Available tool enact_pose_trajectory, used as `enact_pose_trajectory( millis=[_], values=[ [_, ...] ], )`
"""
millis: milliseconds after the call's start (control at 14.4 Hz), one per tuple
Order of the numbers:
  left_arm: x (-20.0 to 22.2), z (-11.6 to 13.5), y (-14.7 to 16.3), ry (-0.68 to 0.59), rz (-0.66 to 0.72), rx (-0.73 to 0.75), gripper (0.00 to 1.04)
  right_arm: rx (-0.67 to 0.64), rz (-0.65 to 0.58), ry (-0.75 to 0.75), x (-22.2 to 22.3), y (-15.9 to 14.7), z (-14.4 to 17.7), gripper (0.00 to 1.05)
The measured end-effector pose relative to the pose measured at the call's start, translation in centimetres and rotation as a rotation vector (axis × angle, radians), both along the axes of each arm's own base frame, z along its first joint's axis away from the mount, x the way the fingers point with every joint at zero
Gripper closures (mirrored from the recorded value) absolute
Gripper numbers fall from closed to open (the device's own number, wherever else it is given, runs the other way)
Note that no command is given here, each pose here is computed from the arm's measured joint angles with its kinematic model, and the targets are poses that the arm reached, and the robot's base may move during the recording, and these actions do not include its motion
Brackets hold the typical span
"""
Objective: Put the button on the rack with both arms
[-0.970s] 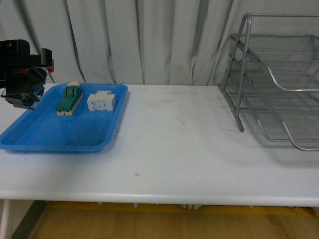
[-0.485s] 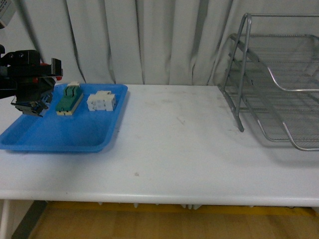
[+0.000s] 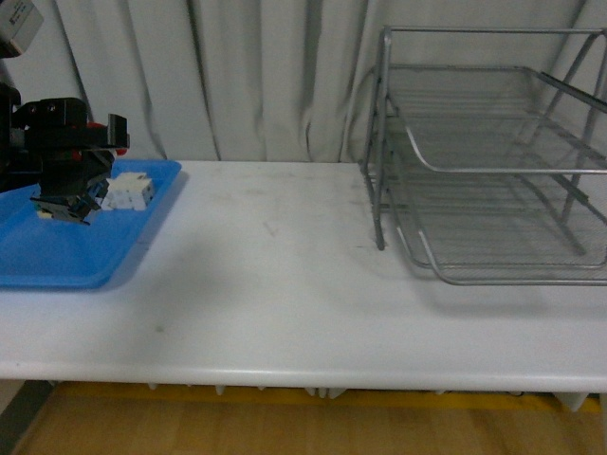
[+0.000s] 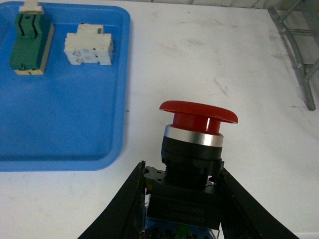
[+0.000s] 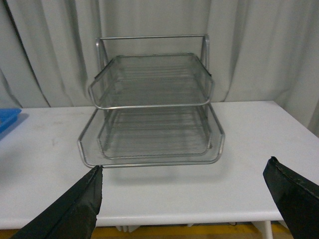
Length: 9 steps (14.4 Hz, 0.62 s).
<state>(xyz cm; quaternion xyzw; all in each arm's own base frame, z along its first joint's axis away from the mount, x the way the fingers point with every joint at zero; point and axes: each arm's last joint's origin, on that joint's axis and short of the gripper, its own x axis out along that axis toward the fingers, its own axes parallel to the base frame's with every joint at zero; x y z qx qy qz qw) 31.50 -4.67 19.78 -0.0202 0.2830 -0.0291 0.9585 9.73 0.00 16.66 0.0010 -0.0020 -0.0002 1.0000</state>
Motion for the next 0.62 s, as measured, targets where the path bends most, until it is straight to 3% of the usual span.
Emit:
enact_pose_trajectory(
  millis=[624],
  values=[
    [-0.5,0.7,-1.3,-0.006,-0.049,-0.014,0.69,0.0,-0.003,0.001,0.0,0.0,0.0,0.06]
  ],
)
